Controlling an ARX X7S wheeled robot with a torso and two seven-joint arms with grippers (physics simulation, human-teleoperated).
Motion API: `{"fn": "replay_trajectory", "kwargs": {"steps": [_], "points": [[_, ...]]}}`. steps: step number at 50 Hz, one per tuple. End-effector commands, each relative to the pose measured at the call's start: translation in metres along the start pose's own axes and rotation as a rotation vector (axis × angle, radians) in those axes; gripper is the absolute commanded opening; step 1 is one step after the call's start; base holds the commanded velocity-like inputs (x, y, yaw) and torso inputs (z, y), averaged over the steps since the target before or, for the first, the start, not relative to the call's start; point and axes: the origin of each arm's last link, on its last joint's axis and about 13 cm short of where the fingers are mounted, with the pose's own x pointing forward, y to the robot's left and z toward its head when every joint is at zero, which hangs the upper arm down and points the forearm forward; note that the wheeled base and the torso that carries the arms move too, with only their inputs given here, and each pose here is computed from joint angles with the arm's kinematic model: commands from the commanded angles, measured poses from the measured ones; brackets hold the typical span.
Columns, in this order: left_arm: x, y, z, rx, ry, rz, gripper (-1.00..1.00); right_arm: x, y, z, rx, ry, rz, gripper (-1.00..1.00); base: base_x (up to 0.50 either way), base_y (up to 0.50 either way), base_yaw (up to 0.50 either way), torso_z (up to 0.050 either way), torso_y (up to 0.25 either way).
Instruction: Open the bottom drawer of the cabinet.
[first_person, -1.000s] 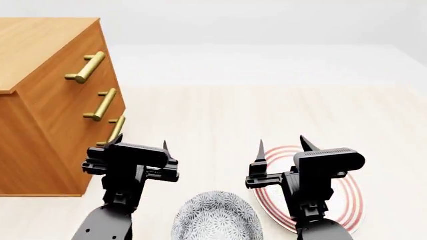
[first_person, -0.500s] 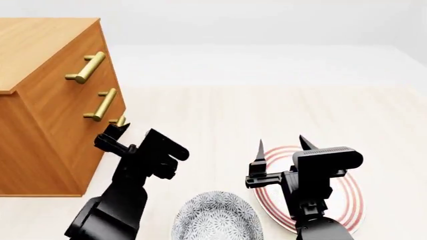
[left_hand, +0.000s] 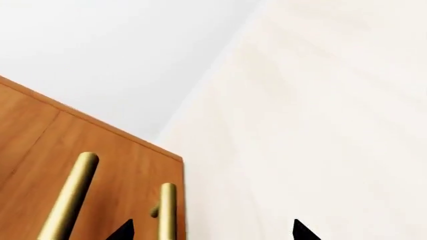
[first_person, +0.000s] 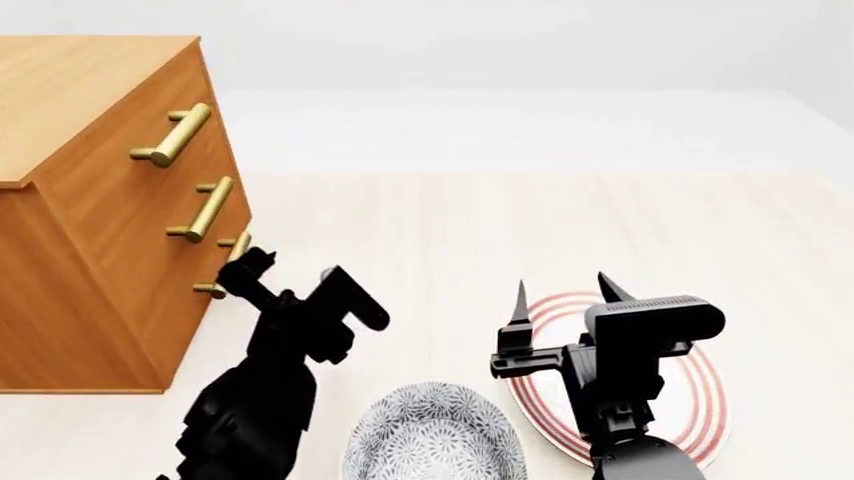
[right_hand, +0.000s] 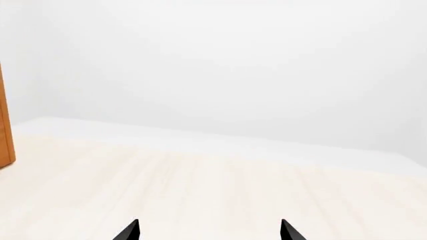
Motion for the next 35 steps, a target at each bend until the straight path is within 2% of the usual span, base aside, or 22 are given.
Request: {"fn": "replay_trajectory", "kwargs": {"steps": [1, 13, 15, 24, 35], "points": [[0.007, -0.005, -0.002, 0.053, 0.024, -0.006, 1.0, -0.001, 0.0, -0.001, 0.003, 0.001, 0.001, 1.0, 0.0, 0.0, 0.0, 0.0, 0.0], [0.029, -0.005, -0.007, 0.106, 0.098, 0.009, 1.0, 0.0, 0.001, 0.0, 0.005, 0.001, 0.005, 1.0, 0.0, 0.0, 0.0, 0.0, 0.0], [0.033, -0.005, -0.009, 0.134, 0.112, 0.029, 1.0, 0.001, 0.001, 0.002, 0.006, 0.001, 0.004, 1.0, 0.0, 0.0, 0.0, 0.0, 0.0], [0.051, -0.004, -0.026, 0.133, 0.206, 0.057, 1.0, 0.0, 0.002, -0.003, 0.006, 0.008, 0.009, 1.0, 0.0, 0.0, 0.0, 0.0, 0.0], [0.054, 0.0, -0.031, 0.14, 0.24, 0.077, 1.0, 0.001, 0.003, -0.001, 0.005, 0.007, 0.013, 1.0, 0.0, 0.0, 0.0, 0.0, 0.0]]}}
